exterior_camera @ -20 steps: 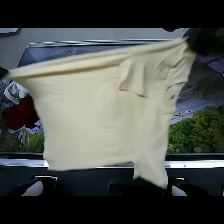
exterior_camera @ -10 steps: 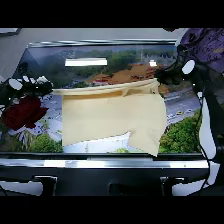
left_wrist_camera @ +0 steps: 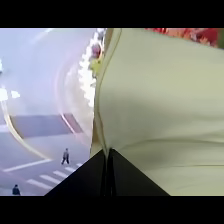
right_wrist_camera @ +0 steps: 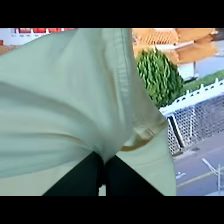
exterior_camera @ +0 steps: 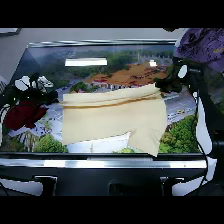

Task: Fold the clothes and pants, and hang the long-sleeved shirts on hangers.

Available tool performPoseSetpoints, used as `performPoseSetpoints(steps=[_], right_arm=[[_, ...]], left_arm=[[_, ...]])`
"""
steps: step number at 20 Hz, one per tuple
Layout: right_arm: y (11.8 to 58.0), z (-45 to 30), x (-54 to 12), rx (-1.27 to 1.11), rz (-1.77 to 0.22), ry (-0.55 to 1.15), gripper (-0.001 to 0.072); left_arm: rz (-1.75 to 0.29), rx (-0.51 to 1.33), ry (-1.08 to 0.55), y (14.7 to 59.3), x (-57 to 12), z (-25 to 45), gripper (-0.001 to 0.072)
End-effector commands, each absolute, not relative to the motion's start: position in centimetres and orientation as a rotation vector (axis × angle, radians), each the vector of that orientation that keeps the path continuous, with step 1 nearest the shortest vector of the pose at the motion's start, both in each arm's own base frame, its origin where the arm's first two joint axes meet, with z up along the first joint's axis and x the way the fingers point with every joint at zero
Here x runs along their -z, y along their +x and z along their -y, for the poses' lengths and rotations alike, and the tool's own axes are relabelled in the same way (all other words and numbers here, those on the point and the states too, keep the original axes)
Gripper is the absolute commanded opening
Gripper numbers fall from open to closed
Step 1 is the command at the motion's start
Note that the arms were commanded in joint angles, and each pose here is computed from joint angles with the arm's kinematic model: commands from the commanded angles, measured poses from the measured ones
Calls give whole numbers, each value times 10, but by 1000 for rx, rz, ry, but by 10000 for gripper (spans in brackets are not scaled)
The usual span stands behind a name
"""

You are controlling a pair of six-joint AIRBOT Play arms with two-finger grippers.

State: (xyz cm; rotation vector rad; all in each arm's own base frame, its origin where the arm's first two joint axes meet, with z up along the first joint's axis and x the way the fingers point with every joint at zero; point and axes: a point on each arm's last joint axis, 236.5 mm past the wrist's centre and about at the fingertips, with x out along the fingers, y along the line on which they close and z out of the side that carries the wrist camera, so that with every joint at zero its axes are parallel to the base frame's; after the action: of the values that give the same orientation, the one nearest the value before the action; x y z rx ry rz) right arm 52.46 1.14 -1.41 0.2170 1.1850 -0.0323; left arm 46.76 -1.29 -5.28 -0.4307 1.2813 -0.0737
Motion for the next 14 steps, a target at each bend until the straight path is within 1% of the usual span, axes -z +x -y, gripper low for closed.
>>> performPoseSetpoints(steps=[1,4,7,12,13,14], right_arm=[[510,-8,22,49,-1253,202,27],[505,-8,24,49,-1278,199,27],[494,-8,40,48,-1346,190,28],[486,-8,61,52,-1413,190,28],[487,-8,62,52,-1412,191,29],[487,-8,63,52,-1412,191,53]], left_arm=[[-1412,118,-428,440,62,32,16],[-1461,148,-410,432,69,47,16],[-1520,161,-406,419,79,57,16],[-1570,125,-385,404,93,51,19],[-1569,122,-383,405,95,50,34],[-1563,119,-382,406,96,49,123]])
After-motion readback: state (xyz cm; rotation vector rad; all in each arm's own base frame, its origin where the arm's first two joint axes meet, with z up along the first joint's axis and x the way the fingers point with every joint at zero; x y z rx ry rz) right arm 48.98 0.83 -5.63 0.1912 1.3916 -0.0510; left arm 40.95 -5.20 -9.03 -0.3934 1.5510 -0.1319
